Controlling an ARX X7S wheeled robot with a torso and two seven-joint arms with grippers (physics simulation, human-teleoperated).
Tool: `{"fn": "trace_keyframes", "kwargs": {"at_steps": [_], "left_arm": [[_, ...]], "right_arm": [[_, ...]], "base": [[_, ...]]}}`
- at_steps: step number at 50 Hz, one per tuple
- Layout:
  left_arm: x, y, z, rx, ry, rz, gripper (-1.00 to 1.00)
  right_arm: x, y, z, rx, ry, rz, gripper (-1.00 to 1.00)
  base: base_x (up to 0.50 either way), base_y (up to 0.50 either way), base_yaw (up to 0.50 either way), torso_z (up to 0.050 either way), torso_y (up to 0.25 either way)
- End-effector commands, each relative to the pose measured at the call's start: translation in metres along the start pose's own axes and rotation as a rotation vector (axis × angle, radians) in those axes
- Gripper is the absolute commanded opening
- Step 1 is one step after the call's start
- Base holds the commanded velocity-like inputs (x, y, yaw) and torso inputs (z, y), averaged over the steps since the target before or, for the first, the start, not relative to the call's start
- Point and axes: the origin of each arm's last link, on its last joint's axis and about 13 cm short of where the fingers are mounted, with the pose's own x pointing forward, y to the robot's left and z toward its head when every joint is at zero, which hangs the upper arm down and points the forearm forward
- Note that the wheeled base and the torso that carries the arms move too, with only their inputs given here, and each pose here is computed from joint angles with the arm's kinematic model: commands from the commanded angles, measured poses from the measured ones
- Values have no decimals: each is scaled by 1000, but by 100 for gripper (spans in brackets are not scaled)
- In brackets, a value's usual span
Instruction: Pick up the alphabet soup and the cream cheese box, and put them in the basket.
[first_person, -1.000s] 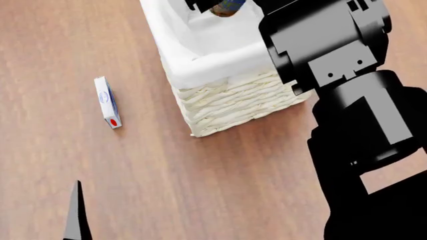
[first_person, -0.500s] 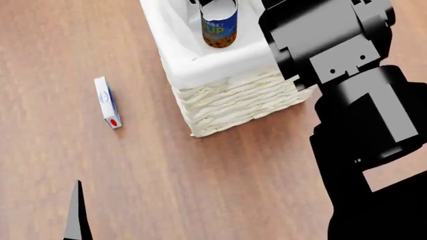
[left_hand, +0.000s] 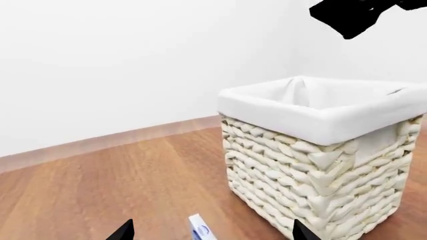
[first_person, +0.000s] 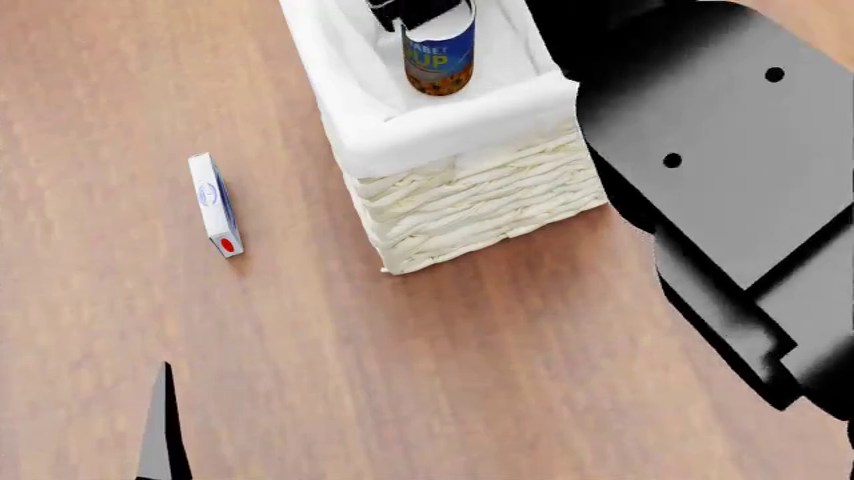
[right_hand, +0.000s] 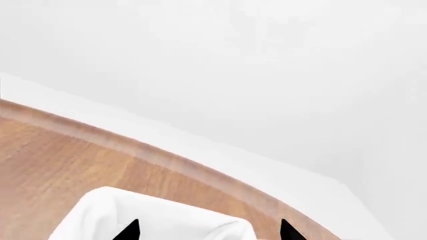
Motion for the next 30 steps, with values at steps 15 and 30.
{"fn": "trace_keyframes", "kwargs": {"at_steps": [15,30], "left_arm": [[5,-3,0,-11,2,-22,100],[7,-3,1,-9,0,-23,100]], "right_arm": [[-130,56,-66,-5,-175,-255,100],[-165,83,-108,44,-4,-215,100]], "base": [[0,0,0,0,0],[0,0,0,0,0]]}}
